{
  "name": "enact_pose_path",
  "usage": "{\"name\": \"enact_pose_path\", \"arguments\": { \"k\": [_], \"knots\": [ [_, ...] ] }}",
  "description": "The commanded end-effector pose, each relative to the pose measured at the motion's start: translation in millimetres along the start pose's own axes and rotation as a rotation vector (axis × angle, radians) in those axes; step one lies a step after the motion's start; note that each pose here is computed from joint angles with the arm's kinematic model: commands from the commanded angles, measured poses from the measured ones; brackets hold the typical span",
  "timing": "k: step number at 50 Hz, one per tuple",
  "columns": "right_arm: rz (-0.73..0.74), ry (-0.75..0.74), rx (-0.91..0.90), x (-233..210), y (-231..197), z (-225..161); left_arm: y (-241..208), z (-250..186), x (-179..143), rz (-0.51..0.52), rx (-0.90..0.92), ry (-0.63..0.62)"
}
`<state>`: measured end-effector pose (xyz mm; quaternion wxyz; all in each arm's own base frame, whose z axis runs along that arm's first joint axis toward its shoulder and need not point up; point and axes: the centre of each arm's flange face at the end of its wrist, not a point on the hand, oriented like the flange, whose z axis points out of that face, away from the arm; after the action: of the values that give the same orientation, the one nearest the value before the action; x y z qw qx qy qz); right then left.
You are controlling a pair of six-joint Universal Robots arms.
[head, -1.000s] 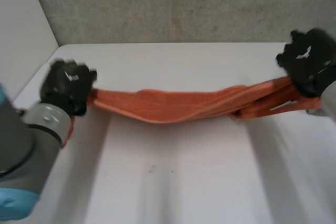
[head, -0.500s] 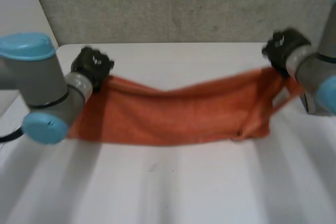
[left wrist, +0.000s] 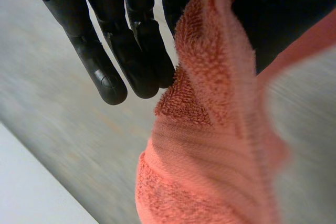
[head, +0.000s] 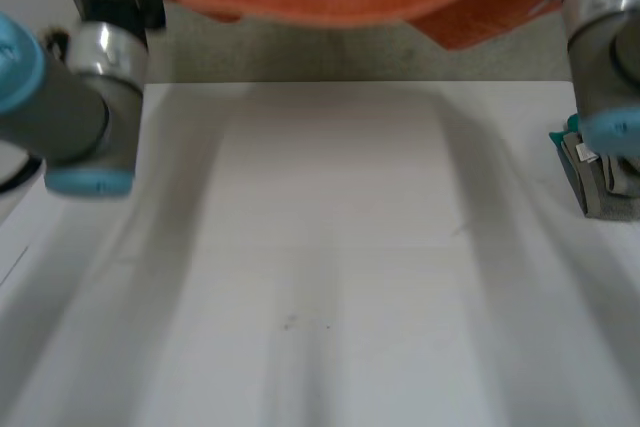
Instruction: Fold the laundry.
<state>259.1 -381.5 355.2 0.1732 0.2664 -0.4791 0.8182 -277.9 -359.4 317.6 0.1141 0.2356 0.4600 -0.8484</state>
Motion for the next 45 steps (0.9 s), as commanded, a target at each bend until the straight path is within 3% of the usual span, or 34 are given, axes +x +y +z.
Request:
{"name": "enact_pose_path", "arguments": {
  "k": [1, 6, 12, 36, 45],
  "knots": [
    [0.031, -0.314, -0.164, -48, 43, -76, 63, -66, 38, 0.018, -0.243, 0.173],
    [0.056, -0.517, -0.312, -76, 86, -134, 102, -108, 57, 0.028, -0.392, 0.262],
    [0.066, -0.618, -0.435, -91, 114, -165, 130, -145, 76, 0.049, -0.511, 0.353],
    [0.085, -0.627, -0.609, -73, 144, -181, 165, -142, 30, 0.096, -0.623, 0.233],
    [0.08, -0.625, -0.608, -69, 140, -180, 149, -152, 24, 0.087, -0.632, 0.258]
  ]
}}
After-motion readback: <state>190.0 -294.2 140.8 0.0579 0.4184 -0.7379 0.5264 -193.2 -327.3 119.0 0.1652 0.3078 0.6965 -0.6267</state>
